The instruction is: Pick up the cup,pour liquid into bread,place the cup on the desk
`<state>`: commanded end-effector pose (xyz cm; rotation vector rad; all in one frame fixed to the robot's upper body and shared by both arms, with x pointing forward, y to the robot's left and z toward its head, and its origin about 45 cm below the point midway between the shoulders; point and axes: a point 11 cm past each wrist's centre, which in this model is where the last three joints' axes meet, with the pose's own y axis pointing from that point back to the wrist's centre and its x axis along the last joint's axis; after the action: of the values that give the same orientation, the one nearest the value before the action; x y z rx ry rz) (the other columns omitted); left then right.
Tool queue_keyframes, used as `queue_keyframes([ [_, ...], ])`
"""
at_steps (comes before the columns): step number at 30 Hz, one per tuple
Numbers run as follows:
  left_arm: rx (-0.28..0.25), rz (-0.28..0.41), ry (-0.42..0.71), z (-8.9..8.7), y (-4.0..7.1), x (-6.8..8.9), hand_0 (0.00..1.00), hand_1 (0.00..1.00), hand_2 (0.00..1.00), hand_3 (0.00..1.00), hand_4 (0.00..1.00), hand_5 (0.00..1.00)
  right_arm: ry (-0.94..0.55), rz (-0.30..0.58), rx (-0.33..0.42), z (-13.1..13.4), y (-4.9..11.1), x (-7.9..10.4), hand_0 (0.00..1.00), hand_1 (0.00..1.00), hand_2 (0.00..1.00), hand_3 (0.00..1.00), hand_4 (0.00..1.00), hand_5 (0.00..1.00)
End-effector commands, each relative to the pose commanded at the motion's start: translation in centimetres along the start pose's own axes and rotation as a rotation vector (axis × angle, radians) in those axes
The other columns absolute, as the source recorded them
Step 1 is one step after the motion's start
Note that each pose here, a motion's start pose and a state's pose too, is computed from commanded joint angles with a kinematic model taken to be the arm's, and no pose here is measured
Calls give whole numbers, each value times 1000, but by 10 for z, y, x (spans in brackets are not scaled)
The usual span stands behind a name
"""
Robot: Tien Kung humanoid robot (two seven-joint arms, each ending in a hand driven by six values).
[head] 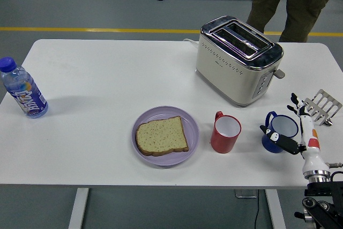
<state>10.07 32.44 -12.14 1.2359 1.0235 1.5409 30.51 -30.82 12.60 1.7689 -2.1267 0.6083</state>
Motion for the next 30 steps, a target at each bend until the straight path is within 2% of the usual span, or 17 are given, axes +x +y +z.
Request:
queue_keyframes([
  [4, -1, 0, 1, 0, 0, 0, 679, 683, 698, 542, 251, 998, 4, 6, 27, -9, -2, 3, 973, 849, 955, 998, 998, 112],
  [9, -3, 0, 4, 1, 0, 0, 679, 683, 698, 542, 251, 998, -2, 20, 93, -32, -7, 10, 967, 846, 950, 998, 998, 108],
  [16, -3, 0, 4, 1, 0, 0, 679, 683, 698, 542, 251, 998, -53, 70, 163, -61, -14, 25, 963, 841, 947, 996, 998, 102],
  [21, 0, 2, 3, 0, 0, 0, 679, 683, 698, 542, 251, 998, -140, 115, 163, -67, -14, 36, 954, 834, 938, 972, 998, 101],
  [30, 5, 4, -3, -2, 0, 1, 679, 683, 698, 542, 251, 998, -299, 203, 111, -62, -14, 55, 946, 826, 923, 939, 998, 102],
])
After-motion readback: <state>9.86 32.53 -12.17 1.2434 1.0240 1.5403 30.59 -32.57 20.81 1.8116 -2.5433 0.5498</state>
